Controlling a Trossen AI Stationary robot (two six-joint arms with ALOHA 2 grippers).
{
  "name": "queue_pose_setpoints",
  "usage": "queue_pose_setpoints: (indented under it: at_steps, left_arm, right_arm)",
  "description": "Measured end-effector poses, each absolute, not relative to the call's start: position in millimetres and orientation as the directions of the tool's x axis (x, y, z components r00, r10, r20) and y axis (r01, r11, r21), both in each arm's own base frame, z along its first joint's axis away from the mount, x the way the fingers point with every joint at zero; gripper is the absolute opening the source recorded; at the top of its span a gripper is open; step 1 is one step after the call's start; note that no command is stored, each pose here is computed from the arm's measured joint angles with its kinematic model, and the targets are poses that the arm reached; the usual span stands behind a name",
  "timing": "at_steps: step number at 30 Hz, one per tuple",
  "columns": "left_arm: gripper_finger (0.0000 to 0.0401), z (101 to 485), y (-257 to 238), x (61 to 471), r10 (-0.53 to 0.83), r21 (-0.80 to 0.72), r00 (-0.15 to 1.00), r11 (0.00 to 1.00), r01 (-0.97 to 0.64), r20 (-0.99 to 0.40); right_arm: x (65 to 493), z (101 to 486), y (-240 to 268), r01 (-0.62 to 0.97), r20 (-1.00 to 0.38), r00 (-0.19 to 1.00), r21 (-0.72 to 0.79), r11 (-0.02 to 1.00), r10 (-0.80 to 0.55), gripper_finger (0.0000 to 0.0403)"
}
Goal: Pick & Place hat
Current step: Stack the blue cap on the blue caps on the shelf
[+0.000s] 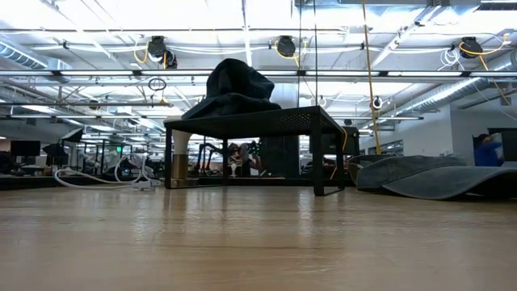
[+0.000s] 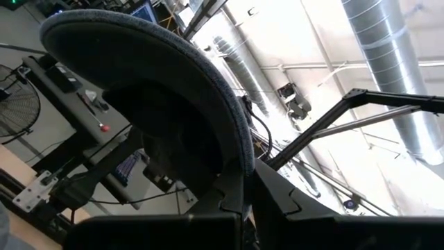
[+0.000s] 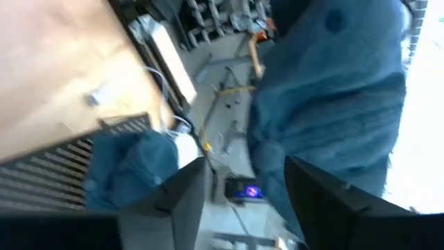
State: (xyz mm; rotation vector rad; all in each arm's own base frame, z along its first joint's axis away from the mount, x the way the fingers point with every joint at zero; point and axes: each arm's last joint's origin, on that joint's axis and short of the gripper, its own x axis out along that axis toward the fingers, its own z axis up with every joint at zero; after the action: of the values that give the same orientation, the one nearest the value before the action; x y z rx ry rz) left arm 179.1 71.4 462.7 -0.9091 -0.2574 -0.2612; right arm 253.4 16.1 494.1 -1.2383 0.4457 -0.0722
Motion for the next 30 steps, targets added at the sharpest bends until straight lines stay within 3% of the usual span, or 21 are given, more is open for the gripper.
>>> queue_pose_setpoints:
  at_steps: [9,16,30]
  left_arm:
    - [0.0008,462.8,71.4,179.1,-0.113,-0.739,0.938,0.588,0.329,0.328]
    - [0.0008,464.5,71.2,178.5,-0.107,-0.732,0.932,0.592,0.338,0.345]
    - [0.0008,465.0,69.3,178.7,-0.133,-0.735,0.928,0.576,0.357,0.347]
  right_arm:
    - [259.1,495.3,18.3,-0.171,-0.255,0.91,-0.949,0.264,-0.326,0.0228]
    - [275.2,499.6,20.2,-0.081,-0.162,0.931,-0.965,0.249,-0.326,0.0223]
    - [288.6,496.6,17.5,-0.072,-0.131,0.904,-0.985,0.159,-0.406,0.0213]
